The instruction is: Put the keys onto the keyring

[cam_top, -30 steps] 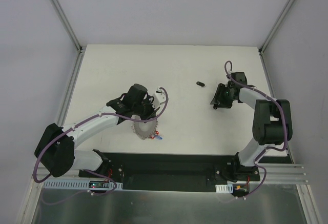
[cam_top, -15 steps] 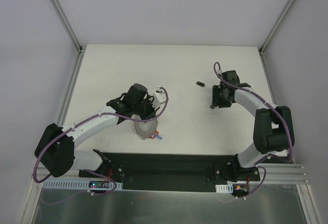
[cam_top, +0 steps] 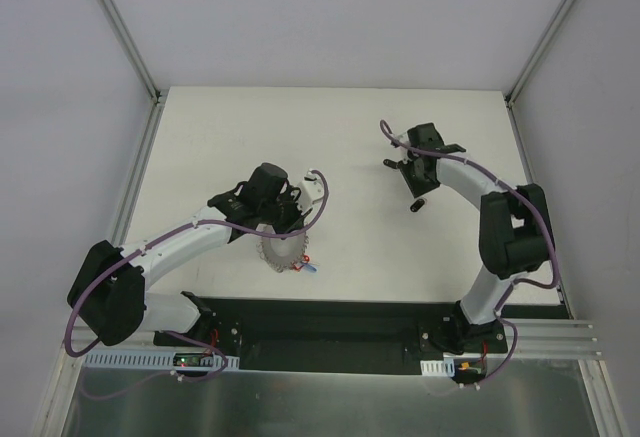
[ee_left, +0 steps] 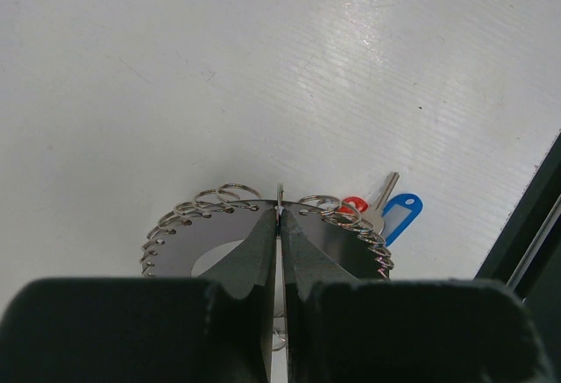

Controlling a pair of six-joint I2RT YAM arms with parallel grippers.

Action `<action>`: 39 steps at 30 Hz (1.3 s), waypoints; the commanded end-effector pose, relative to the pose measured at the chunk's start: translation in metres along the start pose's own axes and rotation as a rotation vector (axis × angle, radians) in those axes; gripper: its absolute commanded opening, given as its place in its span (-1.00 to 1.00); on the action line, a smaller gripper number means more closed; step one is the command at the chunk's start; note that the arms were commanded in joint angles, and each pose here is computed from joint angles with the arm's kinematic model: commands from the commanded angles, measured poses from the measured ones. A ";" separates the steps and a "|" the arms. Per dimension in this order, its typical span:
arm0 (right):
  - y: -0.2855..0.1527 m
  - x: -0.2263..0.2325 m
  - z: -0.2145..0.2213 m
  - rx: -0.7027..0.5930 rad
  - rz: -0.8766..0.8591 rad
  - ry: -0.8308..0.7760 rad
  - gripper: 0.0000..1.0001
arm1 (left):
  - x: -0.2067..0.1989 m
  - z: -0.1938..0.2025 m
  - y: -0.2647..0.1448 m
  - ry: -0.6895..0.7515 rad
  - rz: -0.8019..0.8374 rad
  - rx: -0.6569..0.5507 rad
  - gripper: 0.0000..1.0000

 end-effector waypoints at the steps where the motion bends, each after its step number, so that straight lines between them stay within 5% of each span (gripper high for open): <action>1: 0.003 -0.004 -0.012 0.041 0.046 -0.115 -0.44 | 0.005 -0.017 -0.006 0.031 -0.028 -0.038 -1.00; 27: 0.026 -0.002 0.002 0.229 0.156 -0.245 -0.59 | 0.006 -0.015 -0.003 0.036 -0.030 -0.020 -1.00; 39: 0.025 -0.002 0.002 0.223 0.155 -0.243 -0.98 | 0.006 -0.015 -0.003 0.036 -0.030 -0.021 -1.00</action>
Point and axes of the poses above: each gripper's point midway between its finger pads, its own y axis out along the fingers, its own x axis along the line the jaws close on, z = x × y, the point moved 5 cm from there along -y, back along the fingers
